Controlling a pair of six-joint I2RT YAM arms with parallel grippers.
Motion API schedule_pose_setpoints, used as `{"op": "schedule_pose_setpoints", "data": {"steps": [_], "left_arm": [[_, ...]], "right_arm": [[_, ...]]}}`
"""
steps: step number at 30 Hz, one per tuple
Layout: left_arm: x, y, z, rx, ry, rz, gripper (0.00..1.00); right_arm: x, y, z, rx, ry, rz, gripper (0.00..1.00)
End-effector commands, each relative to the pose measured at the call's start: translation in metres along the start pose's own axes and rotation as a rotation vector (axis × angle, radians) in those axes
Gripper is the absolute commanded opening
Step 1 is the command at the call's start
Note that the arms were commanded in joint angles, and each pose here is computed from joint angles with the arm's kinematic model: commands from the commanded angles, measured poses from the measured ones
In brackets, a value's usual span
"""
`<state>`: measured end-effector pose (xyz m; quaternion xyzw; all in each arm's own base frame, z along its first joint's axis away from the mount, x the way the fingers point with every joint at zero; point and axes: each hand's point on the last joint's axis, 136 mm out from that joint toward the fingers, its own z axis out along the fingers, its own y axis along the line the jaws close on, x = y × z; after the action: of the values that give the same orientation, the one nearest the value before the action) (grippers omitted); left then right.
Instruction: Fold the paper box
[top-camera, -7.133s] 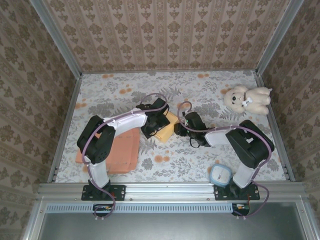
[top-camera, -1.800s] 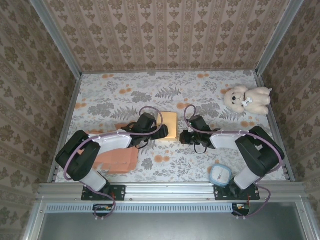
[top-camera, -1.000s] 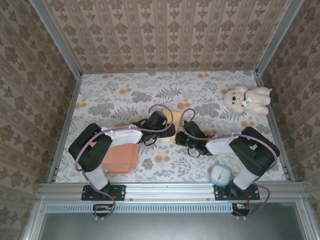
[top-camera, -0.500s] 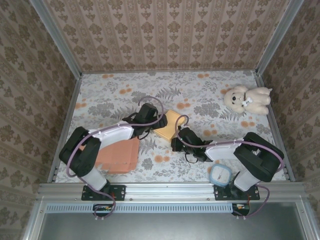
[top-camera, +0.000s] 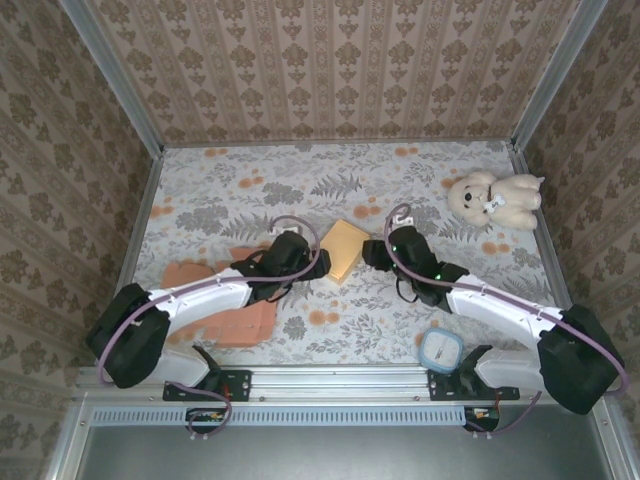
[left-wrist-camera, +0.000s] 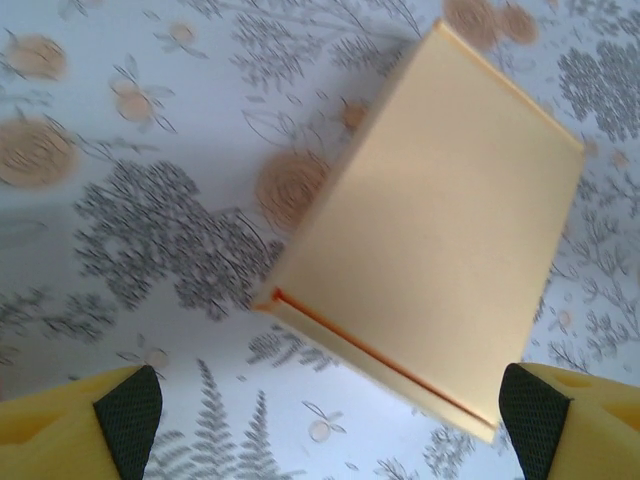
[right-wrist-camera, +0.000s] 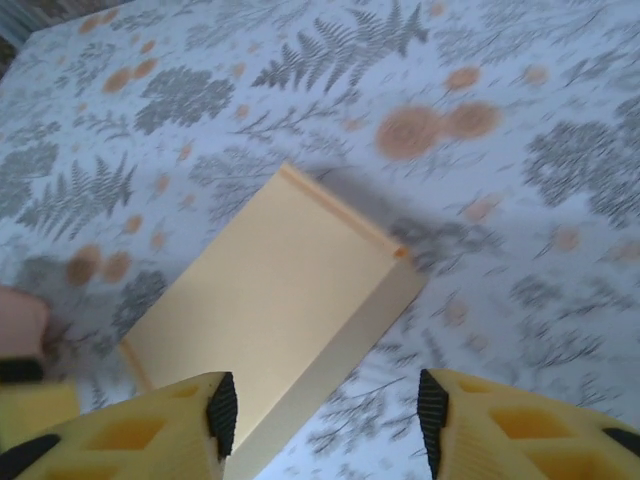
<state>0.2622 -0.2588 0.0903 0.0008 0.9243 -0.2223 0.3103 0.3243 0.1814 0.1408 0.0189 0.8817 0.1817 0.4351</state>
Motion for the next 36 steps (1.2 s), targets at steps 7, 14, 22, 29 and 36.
{"op": "schedule_pose_setpoints", "data": {"steps": [7,14,22,29,36], "left_arm": [[0.017,-0.013,0.022,0.034,-0.019,-0.121,0.91],[0.016,-0.015,0.04,0.029,-0.037,-0.176,0.91],[0.01,-0.025,0.062,0.024,-0.013,-0.174,0.91],[-0.009,-0.043,0.078,0.027,-0.023,-0.134,0.91],[-0.048,-0.07,0.109,0.071,-0.031,-0.059,0.91]], "right_arm": [[-0.019,0.002,0.069,-0.121,0.131,-0.095,0.6],[-0.01,-0.003,0.117,-0.201,0.219,-0.06,0.64],[0.023,-0.007,0.131,-0.257,0.283,-0.032,0.61],[0.024,-0.026,0.115,-0.257,0.239,0.06,0.55],[-0.003,-0.052,0.096,-0.17,0.096,0.136,0.52]]}}
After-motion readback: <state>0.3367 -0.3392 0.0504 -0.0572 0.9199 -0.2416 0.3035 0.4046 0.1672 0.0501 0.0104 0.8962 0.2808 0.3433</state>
